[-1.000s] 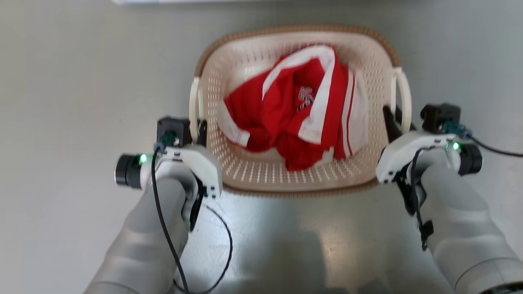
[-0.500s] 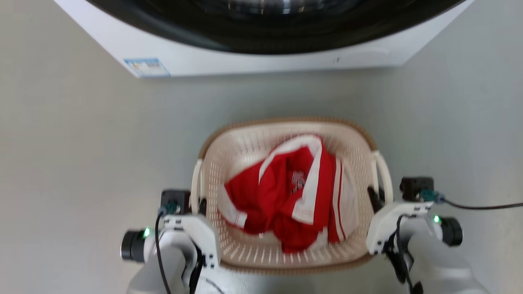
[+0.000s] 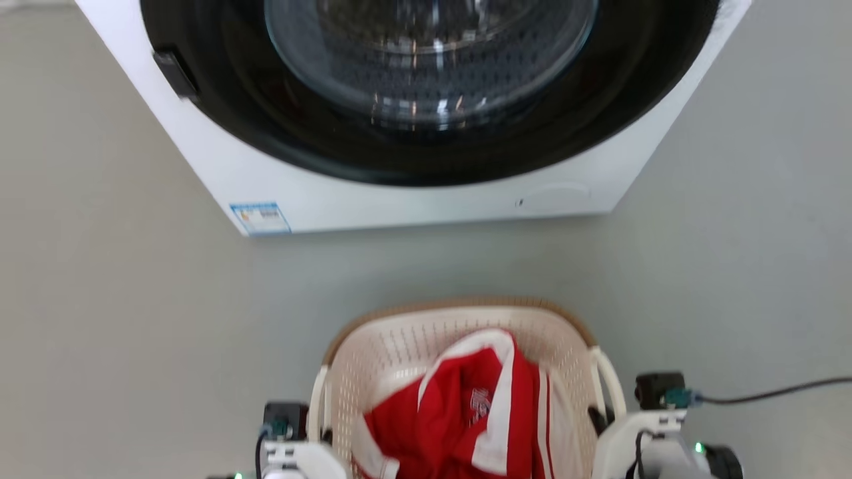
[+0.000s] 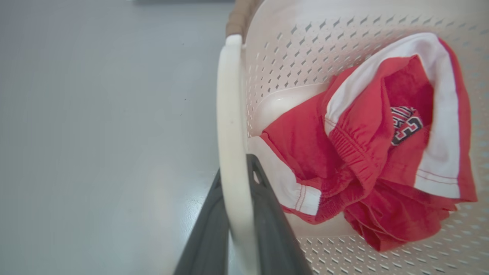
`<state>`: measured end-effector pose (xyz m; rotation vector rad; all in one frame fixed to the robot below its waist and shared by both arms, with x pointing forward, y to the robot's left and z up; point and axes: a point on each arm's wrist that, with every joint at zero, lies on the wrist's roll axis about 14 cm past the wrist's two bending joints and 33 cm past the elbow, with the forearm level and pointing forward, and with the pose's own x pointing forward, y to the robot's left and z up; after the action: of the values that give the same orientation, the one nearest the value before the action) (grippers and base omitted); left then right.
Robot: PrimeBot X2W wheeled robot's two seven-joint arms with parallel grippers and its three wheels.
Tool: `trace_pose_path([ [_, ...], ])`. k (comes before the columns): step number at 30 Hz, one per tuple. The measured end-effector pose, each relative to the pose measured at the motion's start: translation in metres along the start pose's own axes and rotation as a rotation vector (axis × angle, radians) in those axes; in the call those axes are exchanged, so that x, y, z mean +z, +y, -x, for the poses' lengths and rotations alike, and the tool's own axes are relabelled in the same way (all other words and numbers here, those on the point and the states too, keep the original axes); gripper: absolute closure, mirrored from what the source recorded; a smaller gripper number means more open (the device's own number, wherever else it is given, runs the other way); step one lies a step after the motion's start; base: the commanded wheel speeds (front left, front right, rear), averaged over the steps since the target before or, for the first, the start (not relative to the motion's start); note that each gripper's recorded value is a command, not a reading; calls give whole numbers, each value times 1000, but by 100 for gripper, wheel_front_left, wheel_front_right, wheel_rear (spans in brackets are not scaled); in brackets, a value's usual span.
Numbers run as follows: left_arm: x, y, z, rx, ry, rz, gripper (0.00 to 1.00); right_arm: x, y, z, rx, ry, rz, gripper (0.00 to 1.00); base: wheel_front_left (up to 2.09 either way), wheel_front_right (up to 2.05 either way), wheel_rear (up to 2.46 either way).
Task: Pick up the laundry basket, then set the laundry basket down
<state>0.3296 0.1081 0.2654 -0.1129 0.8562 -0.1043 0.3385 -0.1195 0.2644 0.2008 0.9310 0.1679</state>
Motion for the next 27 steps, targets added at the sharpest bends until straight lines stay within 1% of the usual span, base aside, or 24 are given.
trace_pose_path([
  [11, -19, -4, 34, -5, -1, -15, 100, -19, 11, 35, 22, -24, 10, 100, 0, 0, 0],
  [27, -27, -8, 54, -12, -22, -33, 100, -32, 16, 57, 32, -50, 5, 100, 0, 0, 0],
])
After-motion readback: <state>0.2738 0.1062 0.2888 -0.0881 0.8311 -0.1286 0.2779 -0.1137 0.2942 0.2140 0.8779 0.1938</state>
